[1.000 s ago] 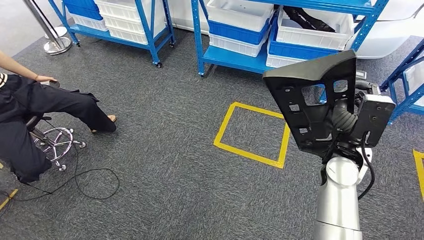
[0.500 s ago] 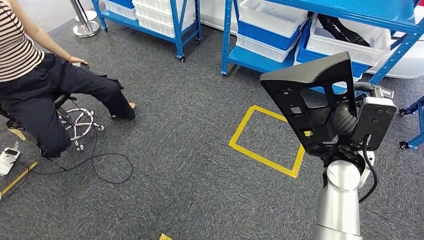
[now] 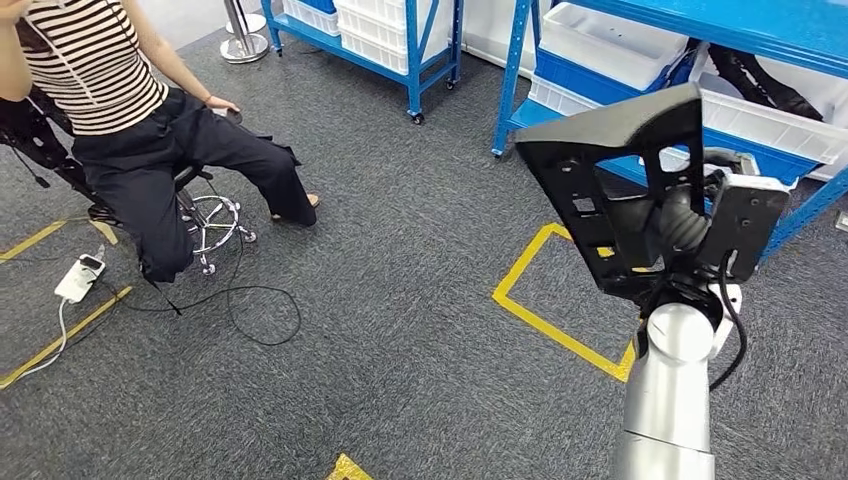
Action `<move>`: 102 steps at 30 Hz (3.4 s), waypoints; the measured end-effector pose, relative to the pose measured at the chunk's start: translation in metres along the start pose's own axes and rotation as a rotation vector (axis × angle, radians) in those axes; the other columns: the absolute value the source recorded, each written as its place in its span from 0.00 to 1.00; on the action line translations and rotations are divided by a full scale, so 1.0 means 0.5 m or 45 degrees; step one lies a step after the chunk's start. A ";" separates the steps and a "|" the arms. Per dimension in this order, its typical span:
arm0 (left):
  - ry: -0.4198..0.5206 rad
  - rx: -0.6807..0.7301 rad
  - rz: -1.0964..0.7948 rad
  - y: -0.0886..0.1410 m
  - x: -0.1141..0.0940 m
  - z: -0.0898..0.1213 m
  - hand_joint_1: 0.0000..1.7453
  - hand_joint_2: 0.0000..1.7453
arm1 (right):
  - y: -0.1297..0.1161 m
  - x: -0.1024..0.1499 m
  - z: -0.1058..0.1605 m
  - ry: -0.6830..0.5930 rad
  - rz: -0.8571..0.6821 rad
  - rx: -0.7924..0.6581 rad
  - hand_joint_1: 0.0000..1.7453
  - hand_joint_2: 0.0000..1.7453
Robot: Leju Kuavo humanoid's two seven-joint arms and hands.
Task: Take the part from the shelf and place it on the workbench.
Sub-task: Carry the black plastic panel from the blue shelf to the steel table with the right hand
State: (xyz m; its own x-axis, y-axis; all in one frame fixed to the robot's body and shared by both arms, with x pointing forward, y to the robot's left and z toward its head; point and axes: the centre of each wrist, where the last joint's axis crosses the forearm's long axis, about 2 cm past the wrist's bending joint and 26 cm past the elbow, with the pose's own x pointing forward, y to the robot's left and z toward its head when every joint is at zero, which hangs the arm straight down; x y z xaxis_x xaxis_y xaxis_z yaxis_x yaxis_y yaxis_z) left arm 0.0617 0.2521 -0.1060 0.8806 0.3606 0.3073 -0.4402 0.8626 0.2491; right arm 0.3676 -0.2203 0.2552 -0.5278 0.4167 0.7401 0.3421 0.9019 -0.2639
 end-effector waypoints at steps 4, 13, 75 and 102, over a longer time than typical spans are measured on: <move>0.008 0.011 0.021 -0.001 0.002 0.000 0.00 1.00 | 0.016 0.006 -0.010 0.003 -0.014 0.014 1.00 1.00; 0.022 0.025 0.060 -0.002 0.003 0.001 0.00 1.00 | 0.051 0.043 -0.051 -0.031 -0.076 0.040 1.00 1.00; 0.084 0.143 0.084 0.027 0.026 -0.015 0.00 1.00 | 0.272 0.410 -0.235 0.064 -0.403 0.468 1.00 1.00; 0.391 0.431 0.145 -0.064 -0.032 0.049 0.00 1.00 | 0.388 0.514 -0.031 -0.176 -0.516 1.031 1.00 1.00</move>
State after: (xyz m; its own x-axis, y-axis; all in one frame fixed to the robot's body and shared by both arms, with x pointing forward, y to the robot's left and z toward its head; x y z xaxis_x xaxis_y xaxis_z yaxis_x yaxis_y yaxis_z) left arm 0.0574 0.2099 -0.0965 0.8121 0.5784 0.0769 -0.5244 0.6657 0.5309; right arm 0.3102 0.0601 0.4036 -0.5948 0.0142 0.8038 -0.5116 0.7646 -0.3920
